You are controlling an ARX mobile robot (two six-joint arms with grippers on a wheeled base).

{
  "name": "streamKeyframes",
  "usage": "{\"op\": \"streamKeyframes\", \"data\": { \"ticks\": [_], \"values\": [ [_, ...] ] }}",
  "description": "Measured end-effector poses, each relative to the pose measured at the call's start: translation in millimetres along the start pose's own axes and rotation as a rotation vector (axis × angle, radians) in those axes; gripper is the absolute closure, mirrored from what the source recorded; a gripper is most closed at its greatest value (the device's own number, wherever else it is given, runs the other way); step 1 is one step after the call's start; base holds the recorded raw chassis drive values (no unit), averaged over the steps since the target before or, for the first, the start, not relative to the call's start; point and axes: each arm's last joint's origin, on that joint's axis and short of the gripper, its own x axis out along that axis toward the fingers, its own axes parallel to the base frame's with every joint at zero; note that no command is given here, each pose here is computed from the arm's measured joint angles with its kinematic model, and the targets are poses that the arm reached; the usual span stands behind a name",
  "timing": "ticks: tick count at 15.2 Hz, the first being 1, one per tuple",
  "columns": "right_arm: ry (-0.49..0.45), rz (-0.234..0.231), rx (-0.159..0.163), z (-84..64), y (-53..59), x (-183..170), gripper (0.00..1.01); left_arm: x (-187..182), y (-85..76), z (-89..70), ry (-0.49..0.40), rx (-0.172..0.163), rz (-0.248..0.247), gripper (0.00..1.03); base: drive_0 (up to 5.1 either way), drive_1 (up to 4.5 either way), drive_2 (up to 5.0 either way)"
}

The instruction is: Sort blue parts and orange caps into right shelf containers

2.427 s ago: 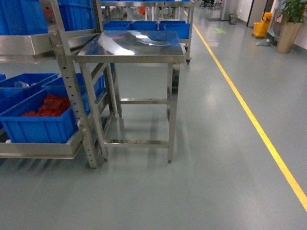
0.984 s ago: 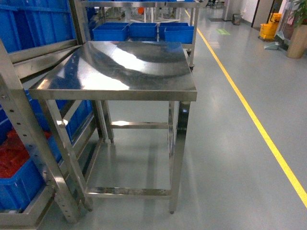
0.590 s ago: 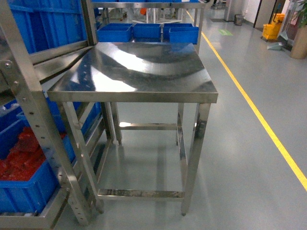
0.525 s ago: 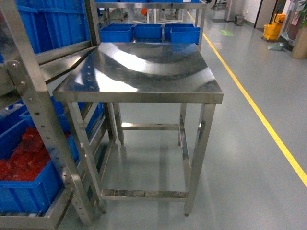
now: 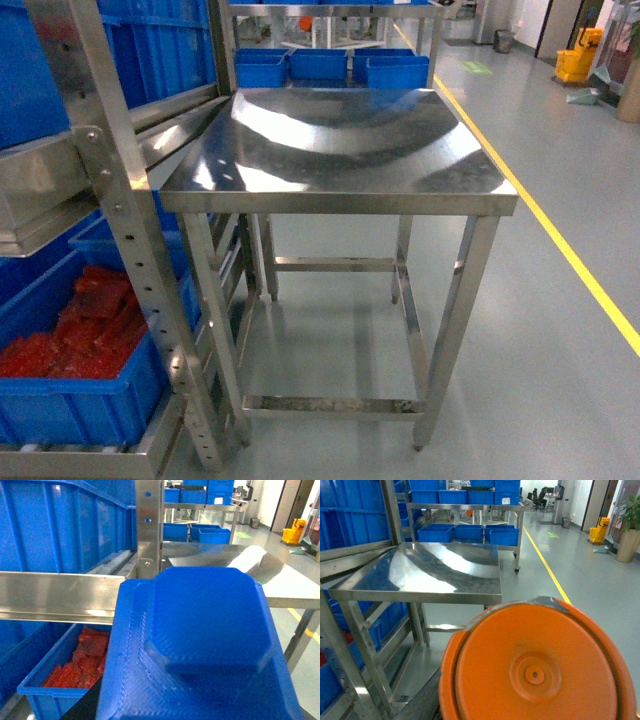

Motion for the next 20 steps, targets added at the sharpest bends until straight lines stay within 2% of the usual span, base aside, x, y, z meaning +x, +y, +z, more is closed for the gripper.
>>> {"op": "streamKeyframes", "data": {
  "ticks": [20],
  "values": [
    [0.0,0.002,0.0,0.0,0.0,0.0,0.58,0.0,0.0,0.0,0.0,0.0,0.0,0.61,-0.1,2.56,-2.8]
  ]
}}
